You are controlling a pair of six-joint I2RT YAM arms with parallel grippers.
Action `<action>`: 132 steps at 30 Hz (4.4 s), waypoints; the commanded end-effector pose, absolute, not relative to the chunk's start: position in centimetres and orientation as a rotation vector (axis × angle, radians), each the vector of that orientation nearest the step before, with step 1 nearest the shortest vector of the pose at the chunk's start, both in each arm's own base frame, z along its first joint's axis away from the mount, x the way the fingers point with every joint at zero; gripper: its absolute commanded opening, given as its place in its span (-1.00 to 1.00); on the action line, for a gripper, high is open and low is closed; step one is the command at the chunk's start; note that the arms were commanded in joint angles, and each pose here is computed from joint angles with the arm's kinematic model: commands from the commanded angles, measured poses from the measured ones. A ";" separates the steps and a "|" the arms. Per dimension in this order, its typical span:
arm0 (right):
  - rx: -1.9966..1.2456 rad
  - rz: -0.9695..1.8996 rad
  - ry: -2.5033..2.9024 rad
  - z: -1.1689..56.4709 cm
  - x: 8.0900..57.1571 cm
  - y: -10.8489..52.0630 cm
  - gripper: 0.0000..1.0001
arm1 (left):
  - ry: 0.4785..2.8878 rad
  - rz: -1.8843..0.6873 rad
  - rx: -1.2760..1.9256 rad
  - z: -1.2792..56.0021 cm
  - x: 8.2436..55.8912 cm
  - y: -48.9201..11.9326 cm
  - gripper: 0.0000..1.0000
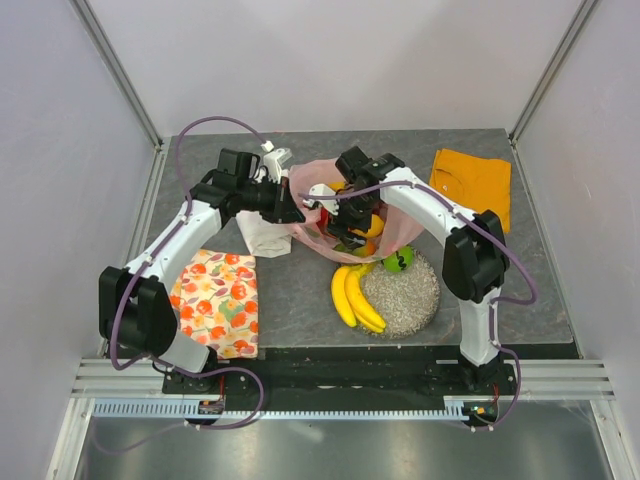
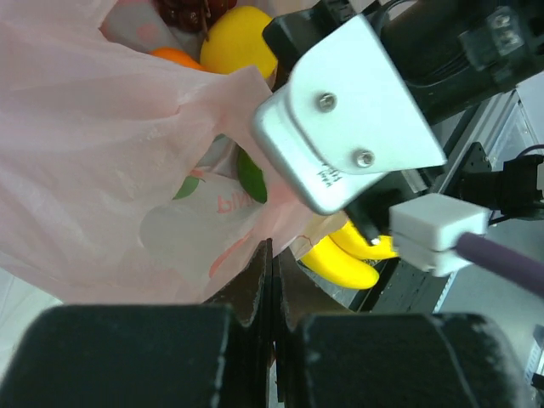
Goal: Take the fake fruits out of the plastic bag
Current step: Take out the fake fruit from the plastic bag, then place the fake fruit on the plate, then adjust the plastic bag at the center of the board.
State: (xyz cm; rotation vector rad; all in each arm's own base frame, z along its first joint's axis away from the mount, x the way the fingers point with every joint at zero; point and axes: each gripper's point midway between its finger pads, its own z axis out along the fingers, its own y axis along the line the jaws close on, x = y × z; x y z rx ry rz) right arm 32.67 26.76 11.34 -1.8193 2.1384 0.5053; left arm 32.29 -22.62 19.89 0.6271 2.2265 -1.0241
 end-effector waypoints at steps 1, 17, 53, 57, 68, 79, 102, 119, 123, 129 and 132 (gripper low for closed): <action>-1.876 0.445 2.159 9.4 33.2 26.0 0.50 | 2.138 -1.016 0.649 22.2 33.8 -23.1 -0.97; -1.829 0.137 2.050 7.0 40.3 25.5 -0.11 | 2.076 -0.935 0.663 23.8 36.5 -23.2 -0.97; -1.203 0.323 1.800 35.1 38.3 22.9 -0.72 | 1.897 -0.892 0.713 29.4 42.4 -26.1 -0.97; -1.221 0.327 1.892 34.0 33.2 20.1 -0.72 | 1.892 -0.894 0.712 29.7 42.4 -26.1 -0.97; -0.729 0.454 2.531 22.4 25.7 10.1 -0.79 | 1.876 -0.919 0.708 30.5 41.6 -26.1 -0.97; -0.160 0.828 2.802 14.0 28.9 8.2 -0.72 | 1.907 -0.881 0.722 29.3 39.7 -25.1 -0.97; -0.078 0.904 2.997 7.7 30.6 9.3 0.55 | 1.916 -0.750 0.802 28.1 39.7 -23.7 -0.97; -0.750 0.696 2.135 31.0 36.0 12.1 0.96 | 1.951 -0.817 0.885 25.8 34.3 -22.7 -0.97; -0.901 0.658 1.943 32.5 38.0 17.7 0.96 | 1.970 -0.795 0.903 25.0 33.3 -22.1 -0.97; -0.915 0.686 1.972 27.5 40.6 24.4 0.79 | 2.008 -0.765 0.925 23.8 31.6 -21.0 -0.97; -0.903 0.627 2.088 23.3 40.9 25.1 0.71 | 2.050 -0.699 0.919 22.4 31.3 -19.6 -0.97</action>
